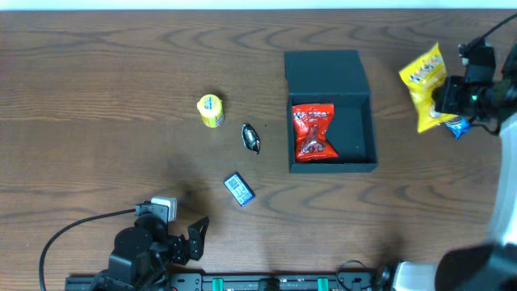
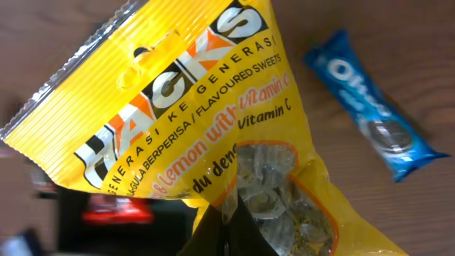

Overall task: Pack container
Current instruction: 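Lift the yellow bag and place it in the box beside the red bag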

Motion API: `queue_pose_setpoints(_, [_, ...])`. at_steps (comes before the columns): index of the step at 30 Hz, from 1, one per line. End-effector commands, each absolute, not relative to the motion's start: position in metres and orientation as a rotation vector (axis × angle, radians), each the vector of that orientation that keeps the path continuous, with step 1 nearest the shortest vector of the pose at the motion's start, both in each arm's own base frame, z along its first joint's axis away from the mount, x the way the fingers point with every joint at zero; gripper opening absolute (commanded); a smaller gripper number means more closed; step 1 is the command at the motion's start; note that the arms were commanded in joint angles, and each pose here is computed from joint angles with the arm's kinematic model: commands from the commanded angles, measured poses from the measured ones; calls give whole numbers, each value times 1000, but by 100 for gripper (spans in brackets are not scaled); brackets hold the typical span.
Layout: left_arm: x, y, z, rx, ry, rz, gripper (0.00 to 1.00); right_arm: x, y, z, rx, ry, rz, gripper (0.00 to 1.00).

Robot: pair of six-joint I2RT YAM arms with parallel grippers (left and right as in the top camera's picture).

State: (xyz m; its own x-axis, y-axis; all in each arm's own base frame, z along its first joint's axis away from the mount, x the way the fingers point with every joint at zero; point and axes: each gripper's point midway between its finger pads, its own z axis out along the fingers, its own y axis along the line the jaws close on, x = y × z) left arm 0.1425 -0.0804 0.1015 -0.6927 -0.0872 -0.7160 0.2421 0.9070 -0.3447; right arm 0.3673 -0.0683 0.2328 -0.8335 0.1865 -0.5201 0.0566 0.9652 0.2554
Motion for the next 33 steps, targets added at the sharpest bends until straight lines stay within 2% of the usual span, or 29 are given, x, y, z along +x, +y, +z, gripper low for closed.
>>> queue_pose_setpoints(1, [143, -79, 99, 101, 2276, -528, 95, 363, -32, 256, 364, 2500, 458, 1])
queue_pose_setpoints(6, [143, -79, 99, 101, 2278, -528, 95, 362, 7, 258, 382, 2523, 481, 1])
queue_pose_setpoints(11, [143, -79, 98, 101, 2281, -528, 95, 366, 13, 240, 427, 2572, 367, 1])
queue_pose_setpoints(33, [143, -79, 98, 101, 2280, -527, 95, 371, 53, 106, 524, 2745, 486, 1])
